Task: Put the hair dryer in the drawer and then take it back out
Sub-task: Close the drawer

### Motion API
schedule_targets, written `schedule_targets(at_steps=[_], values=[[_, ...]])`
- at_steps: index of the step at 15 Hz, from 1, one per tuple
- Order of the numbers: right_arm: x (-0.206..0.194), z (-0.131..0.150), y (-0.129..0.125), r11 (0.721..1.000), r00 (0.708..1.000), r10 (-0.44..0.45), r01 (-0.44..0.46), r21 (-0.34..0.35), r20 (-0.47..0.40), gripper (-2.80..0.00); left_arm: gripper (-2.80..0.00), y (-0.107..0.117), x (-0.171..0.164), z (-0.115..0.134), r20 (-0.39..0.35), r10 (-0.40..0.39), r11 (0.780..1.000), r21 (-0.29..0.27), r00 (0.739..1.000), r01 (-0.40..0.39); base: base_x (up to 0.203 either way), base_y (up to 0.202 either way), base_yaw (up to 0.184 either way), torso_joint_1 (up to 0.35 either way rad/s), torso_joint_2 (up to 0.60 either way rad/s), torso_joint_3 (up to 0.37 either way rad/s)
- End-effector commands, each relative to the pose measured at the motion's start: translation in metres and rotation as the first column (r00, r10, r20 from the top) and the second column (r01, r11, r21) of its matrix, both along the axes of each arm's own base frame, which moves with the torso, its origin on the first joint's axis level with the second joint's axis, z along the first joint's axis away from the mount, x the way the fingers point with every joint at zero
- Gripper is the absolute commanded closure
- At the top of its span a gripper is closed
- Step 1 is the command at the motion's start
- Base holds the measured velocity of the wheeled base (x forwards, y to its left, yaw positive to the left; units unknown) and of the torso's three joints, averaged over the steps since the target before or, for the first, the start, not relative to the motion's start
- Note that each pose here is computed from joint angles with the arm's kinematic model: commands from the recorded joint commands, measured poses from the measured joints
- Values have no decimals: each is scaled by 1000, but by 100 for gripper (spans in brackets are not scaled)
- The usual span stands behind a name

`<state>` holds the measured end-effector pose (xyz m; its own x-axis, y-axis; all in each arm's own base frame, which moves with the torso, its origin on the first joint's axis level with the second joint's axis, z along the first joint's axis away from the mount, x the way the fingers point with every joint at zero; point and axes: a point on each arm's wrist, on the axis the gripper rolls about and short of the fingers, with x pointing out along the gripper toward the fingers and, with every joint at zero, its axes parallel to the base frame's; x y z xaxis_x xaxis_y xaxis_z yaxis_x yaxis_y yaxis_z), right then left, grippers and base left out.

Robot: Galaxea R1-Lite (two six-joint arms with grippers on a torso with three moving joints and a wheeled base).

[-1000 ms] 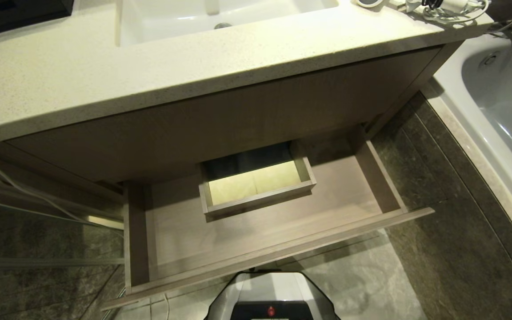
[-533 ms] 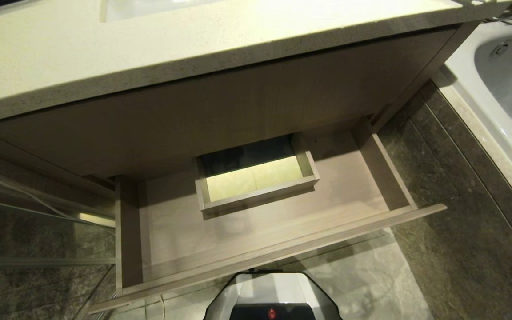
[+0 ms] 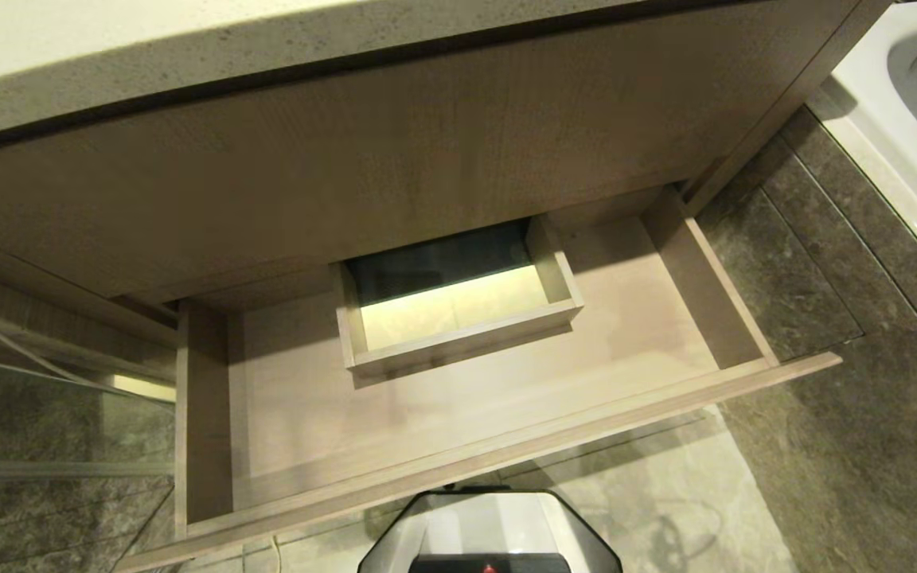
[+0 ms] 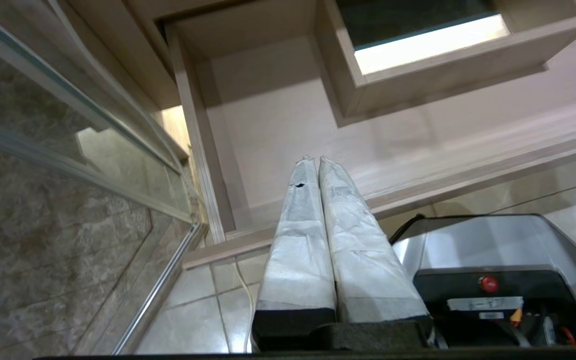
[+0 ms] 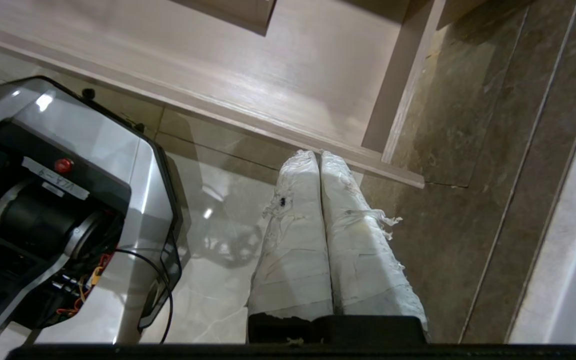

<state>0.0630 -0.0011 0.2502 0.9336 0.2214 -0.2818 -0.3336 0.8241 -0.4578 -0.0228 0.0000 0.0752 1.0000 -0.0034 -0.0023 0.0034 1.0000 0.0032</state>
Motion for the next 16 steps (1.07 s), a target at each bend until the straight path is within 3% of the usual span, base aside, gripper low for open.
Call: schedule_targets(at_steps=[1,5,16], values=[[0,0,0,1000,1000,3,-3,-2,-3,0,0,0,0,0,-1,1,1000,0,1000,-1,0,0,0,-344,509,168],[0,0,0,1000,1000,-1,1,10,-3,0,0,0,0,0,-1,0,1000,0,1000,0,0,0,0,-306,423,142],[-1,-3,0,1000,1000,-8,8,29,-14,0,0,0,0,0,-1,0,1000,0,1000,0,0,0,0,-43,375,328]])
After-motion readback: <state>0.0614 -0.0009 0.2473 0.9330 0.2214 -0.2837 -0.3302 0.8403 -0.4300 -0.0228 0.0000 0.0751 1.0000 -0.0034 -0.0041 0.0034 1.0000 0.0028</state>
